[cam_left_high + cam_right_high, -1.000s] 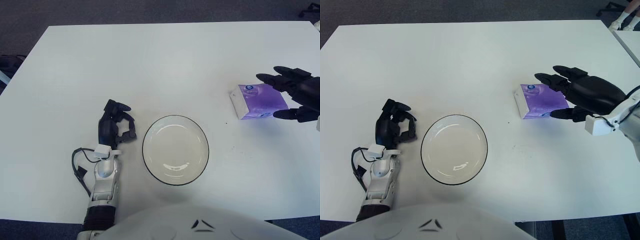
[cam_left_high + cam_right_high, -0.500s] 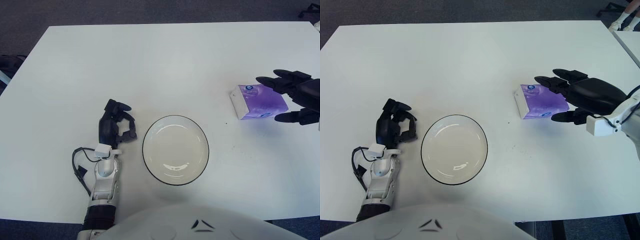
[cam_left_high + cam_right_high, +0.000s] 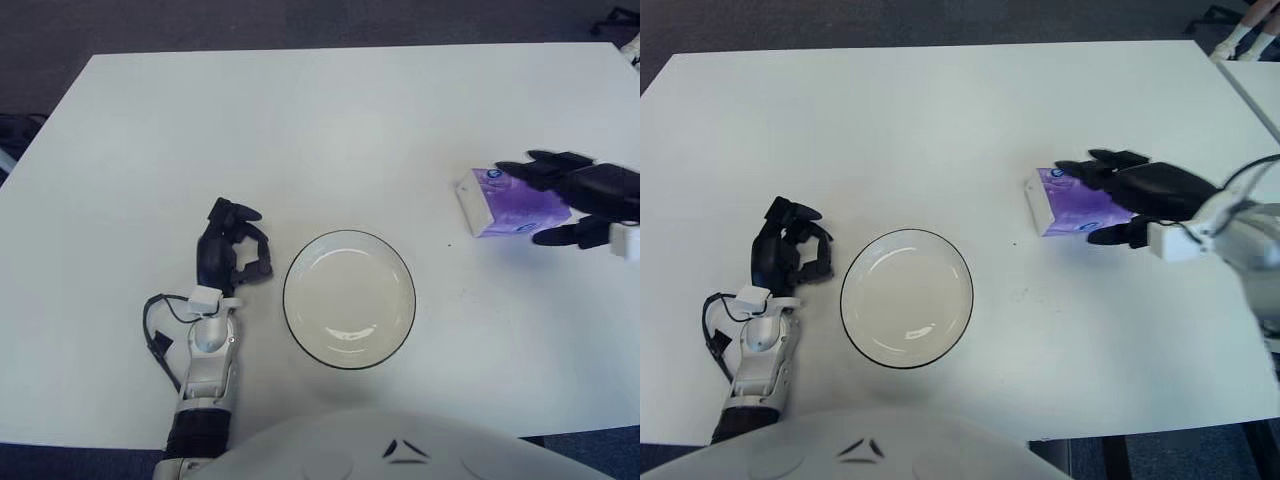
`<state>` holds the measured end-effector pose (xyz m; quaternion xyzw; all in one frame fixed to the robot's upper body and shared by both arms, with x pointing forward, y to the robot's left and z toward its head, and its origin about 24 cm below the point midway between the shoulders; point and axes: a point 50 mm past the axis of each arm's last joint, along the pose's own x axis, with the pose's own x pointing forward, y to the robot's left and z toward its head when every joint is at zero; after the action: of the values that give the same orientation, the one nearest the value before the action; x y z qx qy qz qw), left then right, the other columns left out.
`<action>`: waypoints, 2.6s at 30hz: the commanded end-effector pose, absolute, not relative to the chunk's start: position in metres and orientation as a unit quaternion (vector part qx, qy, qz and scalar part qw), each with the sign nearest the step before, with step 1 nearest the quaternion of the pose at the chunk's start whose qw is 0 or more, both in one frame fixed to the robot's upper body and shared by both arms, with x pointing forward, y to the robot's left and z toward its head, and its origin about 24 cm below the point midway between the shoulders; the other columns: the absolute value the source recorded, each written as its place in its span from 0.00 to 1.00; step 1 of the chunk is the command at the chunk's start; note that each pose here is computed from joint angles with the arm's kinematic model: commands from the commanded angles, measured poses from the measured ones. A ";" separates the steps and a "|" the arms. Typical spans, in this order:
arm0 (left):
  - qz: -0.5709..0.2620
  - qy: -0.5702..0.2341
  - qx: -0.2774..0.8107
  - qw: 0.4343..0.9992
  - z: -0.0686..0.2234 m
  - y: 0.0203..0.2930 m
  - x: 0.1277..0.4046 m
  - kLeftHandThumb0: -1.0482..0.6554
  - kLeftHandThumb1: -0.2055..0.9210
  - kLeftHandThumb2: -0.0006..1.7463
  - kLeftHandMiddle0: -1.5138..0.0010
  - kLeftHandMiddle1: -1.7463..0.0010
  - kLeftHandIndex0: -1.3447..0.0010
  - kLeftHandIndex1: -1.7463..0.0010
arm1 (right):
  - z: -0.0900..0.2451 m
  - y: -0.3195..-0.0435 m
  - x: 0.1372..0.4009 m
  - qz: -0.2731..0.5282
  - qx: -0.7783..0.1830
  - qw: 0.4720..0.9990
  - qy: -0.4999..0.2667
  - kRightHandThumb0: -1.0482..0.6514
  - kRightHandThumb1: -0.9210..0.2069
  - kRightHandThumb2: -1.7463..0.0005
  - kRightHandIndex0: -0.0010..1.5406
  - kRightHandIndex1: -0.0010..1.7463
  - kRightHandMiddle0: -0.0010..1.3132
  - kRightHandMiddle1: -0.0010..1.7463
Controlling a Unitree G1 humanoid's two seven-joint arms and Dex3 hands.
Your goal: Put the tissue paper into the plate.
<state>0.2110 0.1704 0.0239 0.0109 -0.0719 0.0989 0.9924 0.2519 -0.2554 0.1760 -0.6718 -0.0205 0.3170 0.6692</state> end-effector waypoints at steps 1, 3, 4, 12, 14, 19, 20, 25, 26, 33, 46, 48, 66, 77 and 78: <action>0.104 0.018 0.016 0.994 -0.013 0.170 0.191 0.61 0.33 0.86 0.52 0.00 0.65 0.00 | 0.173 -0.246 0.261 0.344 -0.675 0.651 -0.033 0.00 0.06 0.85 0.00 0.00 0.00 0.00; 0.105 0.018 0.018 0.994 -0.013 0.170 0.190 0.61 0.34 0.86 0.52 0.00 0.65 0.00 | 0.173 -0.245 0.262 0.351 -0.677 0.645 -0.041 0.00 0.07 0.85 0.00 0.00 0.00 0.00; 0.106 0.018 0.019 0.994 -0.013 0.170 0.190 0.61 0.34 0.86 0.52 0.00 0.65 0.00 | 0.172 -0.245 0.263 0.355 -0.678 0.643 -0.044 0.00 0.07 0.85 0.00 0.00 0.00 0.00; 0.107 0.018 0.014 0.994 -0.013 0.170 0.189 0.61 0.37 0.84 0.54 0.00 0.67 0.00 | 0.170 -0.241 0.270 0.365 -0.677 0.636 -0.067 0.00 0.09 0.86 0.00 0.00 0.00 0.00; 0.109 0.018 0.014 0.994 -0.013 0.170 0.189 0.61 0.36 0.85 0.53 0.00 0.66 0.00 | 0.169 -0.240 0.271 0.367 -0.675 0.636 -0.072 0.00 0.10 0.86 0.00 0.00 0.00 0.00; 0.113 0.020 0.021 0.993 -0.013 0.171 0.188 0.61 0.30 0.89 0.50 0.00 0.63 0.00 | 0.167 -0.235 0.276 0.374 -0.673 0.634 -0.076 0.00 0.10 0.87 0.00 0.00 0.00 0.00; 0.113 0.020 0.023 0.993 -0.013 0.171 0.188 0.61 0.30 0.89 0.50 0.00 0.62 0.00 | 0.166 -0.234 0.276 0.376 -0.673 0.633 -0.077 0.00 0.10 0.87 0.00 0.00 0.00 0.00; 0.115 0.022 0.023 0.993 -0.013 0.171 0.188 0.61 0.28 0.90 0.49 0.00 0.61 0.00 | 0.164 -0.232 0.279 0.384 -0.670 0.631 -0.079 0.00 0.10 0.86 0.00 0.00 0.00 0.00; 0.115 0.022 0.023 0.993 -0.013 0.171 0.188 0.61 0.28 0.90 0.49 0.00 0.61 0.00 | 0.163 -0.232 0.279 0.385 -0.669 0.631 -0.080 0.00 0.10 0.86 0.00 0.00 0.00 0.00; 0.116 0.023 0.019 0.993 -0.013 0.172 0.187 0.61 0.29 0.89 0.49 0.00 0.62 0.00 | 0.158 -0.229 0.282 0.392 -0.662 0.633 -0.085 0.00 0.08 0.86 0.00 0.00 0.00 0.00; 0.129 0.034 0.028 0.991 -0.014 0.173 0.186 0.61 0.33 0.86 0.52 0.00 0.65 0.00 | 0.155 -0.230 0.286 0.389 -0.662 0.635 -0.087 0.00 0.09 0.86 0.00 0.00 0.00 0.00; 0.131 0.037 0.029 0.990 -0.014 0.173 0.186 0.61 0.34 0.86 0.52 0.00 0.65 0.00 | 0.154 -0.231 0.287 0.383 -0.661 0.639 -0.089 0.00 0.09 0.86 0.00 0.00 0.00 0.00; 0.130 0.035 0.025 0.991 -0.012 0.174 0.185 0.61 0.30 0.89 0.50 0.00 0.63 0.00 | 0.138 -0.245 0.285 0.339 -0.632 0.695 -0.042 0.00 0.09 0.86 0.00 0.00 0.00 0.00; 0.130 0.034 0.034 0.990 -0.012 0.177 0.184 0.61 0.24 0.93 0.46 0.00 0.59 0.00 | 0.124 -0.256 0.283 0.322 -0.608 0.726 -0.005 0.00 0.09 0.85 0.00 0.00 0.00 0.00; 0.130 0.034 0.034 0.990 -0.012 0.177 0.184 0.61 0.24 0.93 0.46 0.00 0.59 0.00 | 0.123 -0.258 0.282 0.320 -0.607 0.727 -0.004 0.00 0.09 0.85 0.00 0.00 0.00 0.00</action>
<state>0.2058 0.1731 0.0218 0.0233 -0.0543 0.1244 0.9905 0.2881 -0.2494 0.1414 -0.6244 -0.0418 0.3149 0.7136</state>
